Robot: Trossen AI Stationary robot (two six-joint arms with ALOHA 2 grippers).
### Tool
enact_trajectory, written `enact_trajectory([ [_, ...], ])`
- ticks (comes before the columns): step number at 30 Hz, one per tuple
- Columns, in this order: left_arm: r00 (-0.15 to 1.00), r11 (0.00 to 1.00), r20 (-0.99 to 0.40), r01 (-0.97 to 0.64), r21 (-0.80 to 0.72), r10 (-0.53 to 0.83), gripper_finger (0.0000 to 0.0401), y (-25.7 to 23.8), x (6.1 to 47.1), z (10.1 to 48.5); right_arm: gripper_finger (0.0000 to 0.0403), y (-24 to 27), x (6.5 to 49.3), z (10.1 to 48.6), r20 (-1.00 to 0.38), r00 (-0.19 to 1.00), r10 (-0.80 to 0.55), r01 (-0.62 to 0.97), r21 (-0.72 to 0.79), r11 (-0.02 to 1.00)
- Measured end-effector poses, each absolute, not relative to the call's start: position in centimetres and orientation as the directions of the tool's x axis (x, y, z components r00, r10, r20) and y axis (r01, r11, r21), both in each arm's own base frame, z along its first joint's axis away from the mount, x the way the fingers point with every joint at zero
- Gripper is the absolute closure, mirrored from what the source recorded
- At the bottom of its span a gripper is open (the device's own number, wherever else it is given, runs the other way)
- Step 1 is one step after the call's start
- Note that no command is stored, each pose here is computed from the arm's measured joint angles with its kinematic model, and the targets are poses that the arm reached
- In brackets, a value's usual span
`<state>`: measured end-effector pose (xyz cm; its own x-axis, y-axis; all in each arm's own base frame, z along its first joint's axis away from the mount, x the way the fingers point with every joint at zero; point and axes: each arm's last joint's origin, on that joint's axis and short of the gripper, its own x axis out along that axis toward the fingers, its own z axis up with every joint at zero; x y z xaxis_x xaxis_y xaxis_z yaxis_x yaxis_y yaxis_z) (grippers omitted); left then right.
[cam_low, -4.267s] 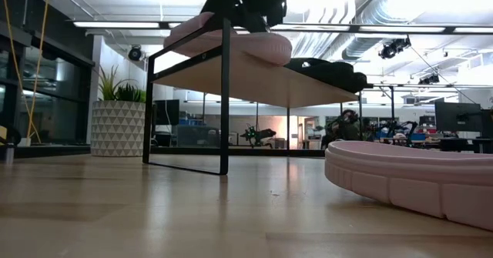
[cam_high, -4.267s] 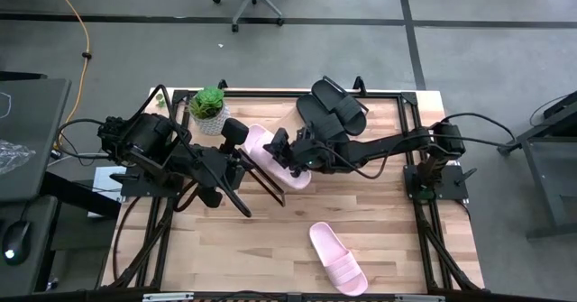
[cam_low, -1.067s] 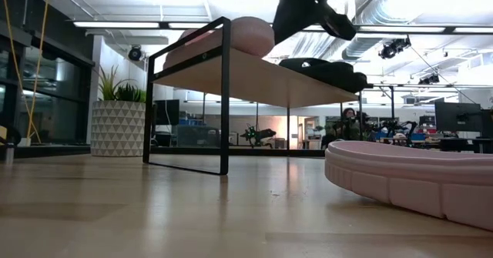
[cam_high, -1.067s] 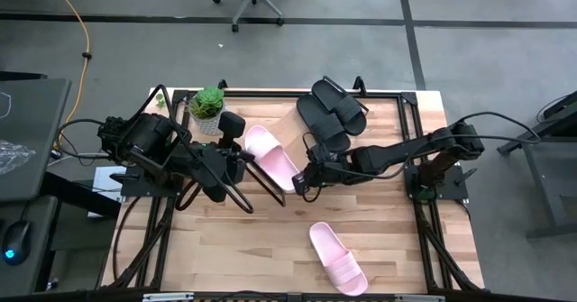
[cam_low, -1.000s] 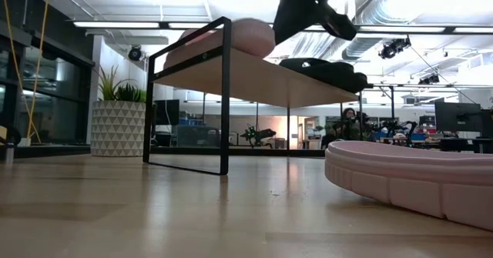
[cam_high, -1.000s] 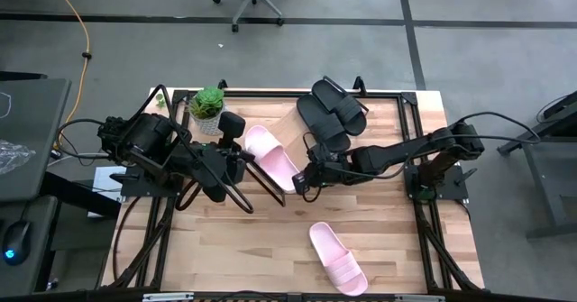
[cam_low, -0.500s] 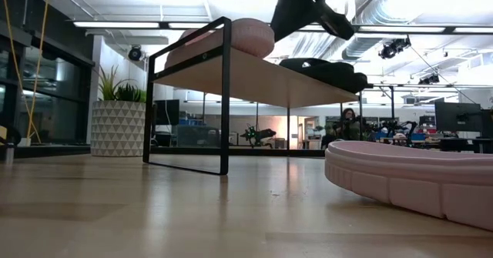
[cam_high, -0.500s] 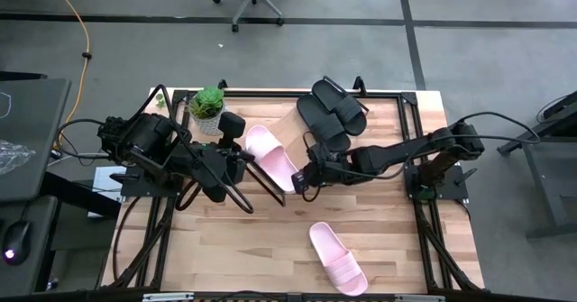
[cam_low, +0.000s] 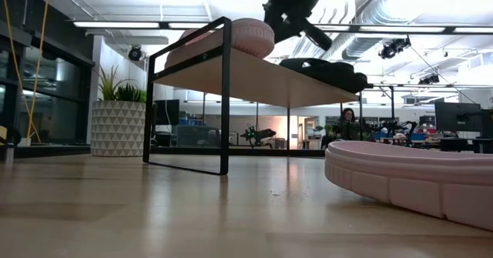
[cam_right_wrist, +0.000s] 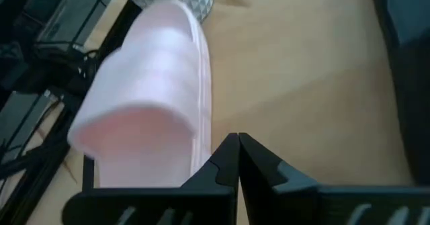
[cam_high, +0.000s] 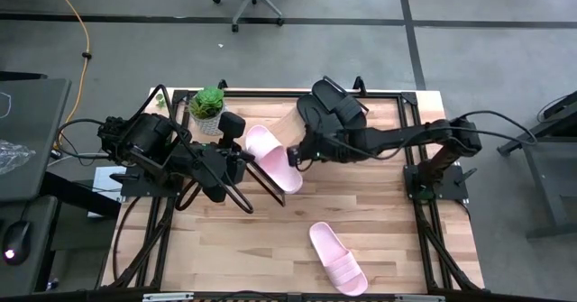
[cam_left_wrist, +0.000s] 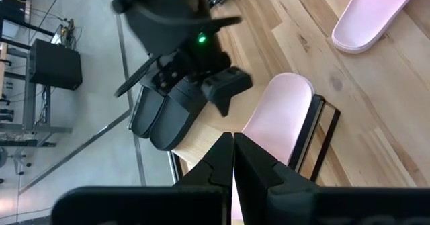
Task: Pick and place slides into the shelf
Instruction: Put the top pink slide on the shelf
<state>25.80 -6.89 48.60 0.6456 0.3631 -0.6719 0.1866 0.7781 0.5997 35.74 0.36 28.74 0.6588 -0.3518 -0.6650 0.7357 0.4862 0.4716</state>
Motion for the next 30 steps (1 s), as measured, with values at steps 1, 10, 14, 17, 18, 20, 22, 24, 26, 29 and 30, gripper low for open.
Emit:
enact_trajectory([
  [1, 0.646, 0.778, -0.672, 0.187, 0.6, 0.363, 0.0398, -6.9, 25.8, 48.6, 0.0403, -0.1, 35.8, 28.8, -0.661, 0.662, -0.354, 0.733, 0.472, 0.49],
  [10, 0.646, 0.777, -0.672, 0.188, 0.601, 0.363, 0.0398, -6.9, 25.8, 48.6, 0.0403, -2.5, 36.3, 29.3, -0.621, 0.712, -0.329, 0.686, 0.513, 0.516],
  [14, 0.646, 0.773, -0.672, 0.193, 0.604, 0.363, 0.0398, -6.9, 25.8, 48.6, 0.0403, -2.8, 36.7, 29.2, -0.613, 0.732, -0.297, 0.659, 0.527, 0.537],
  [17, 0.646, 0.773, -0.672, 0.194, 0.604, 0.363, 0.0398, -6.9, 25.8, 48.6, 0.0403, -2.4, 37.1, 28.9, -0.61, 0.746, -0.267, 0.637, 0.539, 0.551],
  [18, 0.646, 0.772, -0.672, 0.195, 0.605, 0.363, 0.0398, -6.9, 25.8, 48.6, 0.0403, -2.2, 37.2, 28.8, -0.609, 0.748, -0.263, 0.634, 0.54, 0.554],
  [20, 0.646, 0.774, -0.672, 0.193, 0.603, 0.363, 0.0398, -6.9, 25.8, 48.6, 0.0403, -1.8, 37.2, 28.8, -0.61, 0.743, -0.274, 0.639, 0.527, 0.56],
  [22, 0.642, 0.781, -0.673, 0.18, 0.598, 0.367, 0.04, -6.6, 25.9, 48.6, 0.0403, -1.7, 37.3, 28.7, -0.604, 0.742, -0.292, 0.645, 0.521, 0.56],
  [24, 0.638, 0.792, -0.679, 0.173, 0.585, 0.362, 0.04, -6.3, 26.0, 48.6, 0.0403, -1.7, 37.4, 28.5, -0.612, 0.739, -0.282, 0.644, 0.52, 0.561],
  [26, 0.633, 0.809, -0.688, 0.161, 0.565, 0.355, 0.04, -5.9, 26.1, 48.6, 0.0403, -1.8, 37.8, 28.3, -0.602, 0.753, -0.265, 0.626, 0.533, 0.57],
  [29, 0.626, 0.825, -0.703, 0.162, 0.541, 0.338, 0.0401, -5.3, 26.2, 48.5, 0.0403, -1.9, 38.6, 27.8, -0.584, 0.782, -0.216, 0.579, 0.555, 0.597],
  [30, 0.626, 0.829, -0.708, 0.169, 0.533, 0.328, 0.04, -5.3, 26.2, 48.5, 0.0403, -1.9, 38.8, 27.6, -0.582, 0.786, -0.209, 0.574, 0.56, 0.597],
])
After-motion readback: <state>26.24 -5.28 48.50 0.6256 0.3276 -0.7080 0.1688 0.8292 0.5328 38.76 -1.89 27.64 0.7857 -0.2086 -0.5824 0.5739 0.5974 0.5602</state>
